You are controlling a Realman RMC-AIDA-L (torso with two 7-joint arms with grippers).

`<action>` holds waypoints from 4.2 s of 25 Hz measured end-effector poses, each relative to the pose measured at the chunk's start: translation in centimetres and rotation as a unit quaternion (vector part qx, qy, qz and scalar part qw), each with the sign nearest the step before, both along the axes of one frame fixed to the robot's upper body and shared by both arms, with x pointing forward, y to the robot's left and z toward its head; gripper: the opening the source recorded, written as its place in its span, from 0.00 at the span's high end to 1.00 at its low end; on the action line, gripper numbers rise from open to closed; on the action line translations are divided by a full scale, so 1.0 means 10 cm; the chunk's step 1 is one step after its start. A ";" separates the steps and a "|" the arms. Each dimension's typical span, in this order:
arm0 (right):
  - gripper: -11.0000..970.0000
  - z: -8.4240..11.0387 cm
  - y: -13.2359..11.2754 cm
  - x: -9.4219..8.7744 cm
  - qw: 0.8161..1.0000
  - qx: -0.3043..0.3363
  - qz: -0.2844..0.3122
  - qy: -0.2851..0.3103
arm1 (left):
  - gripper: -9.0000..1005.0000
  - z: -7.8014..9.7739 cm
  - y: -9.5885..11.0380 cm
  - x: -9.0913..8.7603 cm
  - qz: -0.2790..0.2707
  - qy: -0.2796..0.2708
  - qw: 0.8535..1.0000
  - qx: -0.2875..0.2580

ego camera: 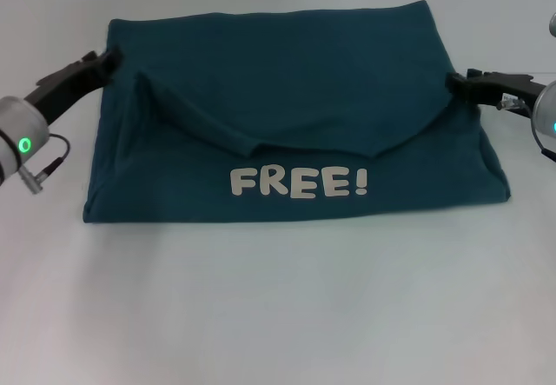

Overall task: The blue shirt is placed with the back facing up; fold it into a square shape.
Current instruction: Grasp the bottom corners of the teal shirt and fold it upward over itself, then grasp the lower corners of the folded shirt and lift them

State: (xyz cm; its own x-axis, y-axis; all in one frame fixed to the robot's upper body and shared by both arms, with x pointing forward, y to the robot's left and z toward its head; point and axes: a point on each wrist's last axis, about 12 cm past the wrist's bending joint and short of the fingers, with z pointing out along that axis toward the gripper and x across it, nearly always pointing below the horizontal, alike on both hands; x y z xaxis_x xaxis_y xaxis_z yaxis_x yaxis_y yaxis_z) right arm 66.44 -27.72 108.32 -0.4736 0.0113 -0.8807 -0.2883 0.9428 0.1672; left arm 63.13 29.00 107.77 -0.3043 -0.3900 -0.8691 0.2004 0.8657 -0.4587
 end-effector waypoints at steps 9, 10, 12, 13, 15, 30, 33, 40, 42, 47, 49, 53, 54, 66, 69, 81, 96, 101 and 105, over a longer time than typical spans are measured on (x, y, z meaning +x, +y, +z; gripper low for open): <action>0.46 0.07 -0.11 -0.03 0.999 0.026 0.003 -0.018 | 0.42 -0.02 0.20 -0.12 0.028 -0.013 0.999 -0.013; 0.43 0.08 -0.12 -0.06 0.999 0.036 0.012 -0.021 | 0.38 -0.02 0.22 -0.17 0.020 -0.022 0.999 -0.018; 0.37 0.09 -0.15 -0.11 0.998 0.059 0.026 -0.020 | 0.30 -0.01 0.24 -0.23 0.008 -0.033 0.999 -0.025; 0.34 0.09 -0.17 -0.14 0.997 0.071 0.032 -0.016 | 0.27 0.00 0.26 -0.28 -0.004 -0.041 0.999 -0.031; 0.28 0.09 -0.22 -0.22 0.995 0.089 0.046 -0.007 | 0.21 0.00 0.30 -0.39 -0.027 -0.049 0.998 -0.039; 0.20 0.06 -0.56 -0.74 0.977 0.173 0.100 0.070 | 0.13 -0.26 0.57 -1.19 -0.072 -0.045 0.996 -0.002; 0.21 0.03 -0.59 -0.77 0.977 0.179 0.091 0.076 | 0.13 -0.35 0.56 -1.27 -0.088 -0.024 0.995 0.030; 0.21 0.01 -0.60 -0.78 0.975 0.188 0.079 0.083 | 0.13 -0.51 0.49 -1.29 -0.125 0.011 0.987 0.103; 0.21 0.00 -0.59 -0.78 0.975 0.190 0.077 0.085 | 0.13 -0.53 0.45 -1.27 -0.135 0.014 0.983 0.121; 0.21 -0.02 -0.57 -0.78 0.975 0.191 0.073 0.086 | 0.13 -0.59 0.41 -1.21 -0.135 0.023 0.979 0.150; 0.21 -0.03 -0.57 -0.78 0.975 0.191 0.071 0.086 | 0.13 -0.61 0.39 -1.18 -0.136 0.027 0.976 0.165; 0.21 -0.05 -0.56 -0.79 0.975 0.191 0.068 0.088 | 0.13 -0.63 0.34 -1.12 -0.147 0.031 0.970 0.189; 0.21 -0.05 -0.56 -0.79 0.975 0.192 0.067 0.088 | 0.13 -0.63 0.33 -1.11 -0.150 0.032 0.969 0.194; 0.21 -0.08 -0.55 -0.81 0.974 0.197 0.065 0.095 | 0.13 -0.67 0.24 -1.03 -0.164 0.046 0.961 0.217; 0.21 -0.08 -0.55 -0.81 0.974 0.197 0.065 0.095 | 0.13 -0.66 0.23 -1.03 -0.167 0.043 0.961 0.217; 0.21 -0.08 -0.56 -0.81 0.973 0.199 0.063 0.094 | 0.31 -0.65 0.26 -1.00 -0.156 0.047 0.961 0.222; 0.21 -0.11 -0.74 -0.87 0.974 0.166 0.052 0.144 | 0.93 -0.61 0.31 -0.98 -0.148 0.045 0.962 0.223; 0.21 -0.11 -0.82 -0.87 0.975 0.153 0.040 0.159 | 0.98 -0.59 0.32 -0.98 -0.149 0.043 0.963 0.223; 0.21 -0.13 -0.85 -0.86 0.974 0.137 0.029 0.176 | 0.99 -0.57 0.32 -0.99 -0.153 0.040 0.964 0.215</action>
